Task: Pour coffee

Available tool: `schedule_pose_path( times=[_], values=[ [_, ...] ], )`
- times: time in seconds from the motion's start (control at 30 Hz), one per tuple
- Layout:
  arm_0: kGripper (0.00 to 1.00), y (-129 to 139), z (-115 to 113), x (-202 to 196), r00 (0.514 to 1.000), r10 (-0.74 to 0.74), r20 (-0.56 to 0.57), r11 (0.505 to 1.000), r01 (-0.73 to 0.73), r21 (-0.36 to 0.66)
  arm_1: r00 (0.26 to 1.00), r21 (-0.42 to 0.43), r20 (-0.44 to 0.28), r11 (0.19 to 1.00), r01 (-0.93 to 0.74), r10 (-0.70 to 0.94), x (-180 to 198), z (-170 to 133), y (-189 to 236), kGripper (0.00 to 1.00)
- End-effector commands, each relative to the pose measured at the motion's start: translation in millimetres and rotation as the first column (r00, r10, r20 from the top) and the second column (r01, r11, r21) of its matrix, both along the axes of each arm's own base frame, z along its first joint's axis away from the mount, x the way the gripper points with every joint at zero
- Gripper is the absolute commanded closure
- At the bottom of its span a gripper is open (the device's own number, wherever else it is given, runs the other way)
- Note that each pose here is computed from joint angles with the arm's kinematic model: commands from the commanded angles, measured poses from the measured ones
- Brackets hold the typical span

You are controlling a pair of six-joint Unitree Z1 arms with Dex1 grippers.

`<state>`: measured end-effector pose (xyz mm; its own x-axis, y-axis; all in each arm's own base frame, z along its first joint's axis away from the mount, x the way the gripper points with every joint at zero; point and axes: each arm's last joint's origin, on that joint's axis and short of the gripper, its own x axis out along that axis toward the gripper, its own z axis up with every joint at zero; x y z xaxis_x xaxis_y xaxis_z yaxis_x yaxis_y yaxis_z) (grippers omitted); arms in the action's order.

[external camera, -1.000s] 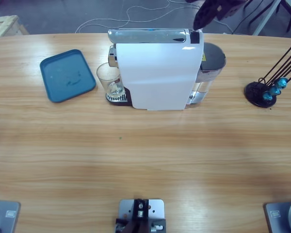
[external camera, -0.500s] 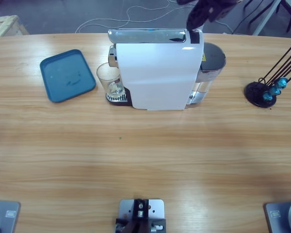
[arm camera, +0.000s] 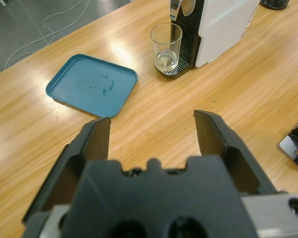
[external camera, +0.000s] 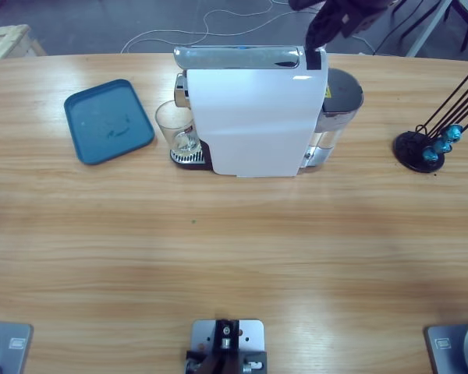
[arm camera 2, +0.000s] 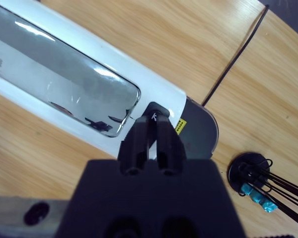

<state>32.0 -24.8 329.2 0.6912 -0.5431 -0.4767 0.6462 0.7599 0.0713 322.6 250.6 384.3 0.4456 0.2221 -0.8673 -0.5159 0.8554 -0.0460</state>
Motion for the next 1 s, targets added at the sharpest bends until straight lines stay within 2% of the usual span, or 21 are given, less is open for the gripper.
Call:
schedule_pose_path(
  times=[0.03, 0.6, 0.73, 0.87, 1.0],
  values=[
    [0.289, -4, -11, 4, 0.999, 0.004, -0.034, 1.000, -0.003, 0.030, 0.999, -0.054, -0.048, 0.999, 0.010, -0.013, 4, -19, 0, 1.000],
    [0.289, -4, -11, 4, 0.999, 0.003, -0.038, 0.999, -0.001, 0.032, 0.995, -0.069, -0.102, 0.998, 0.007, -0.014, 1, -46, -1, 1.000],
    [0.289, -4, -12, 4, 0.999, 0.003, -0.039, 0.999, -0.001, 0.033, 0.998, -0.055, -0.062, 0.998, 0.011, -0.015, 2, -31, -1, 1.000],
    [0.289, -5, -11, 5, 0.999, 0.000, -0.044, 0.999, 0.001, 0.036, 1.000, -0.050, 0.016, 0.999, 0.008, -0.008, 7, 4, -3, 1.000],
    [0.289, -5, -11, 5, 0.999, 0.000, -0.043, 0.999, 0.001, 0.035, 1.000, -0.057, 0.021, 0.998, 0.007, -0.006, 11, 10, -2, 1.000]
  ],
)
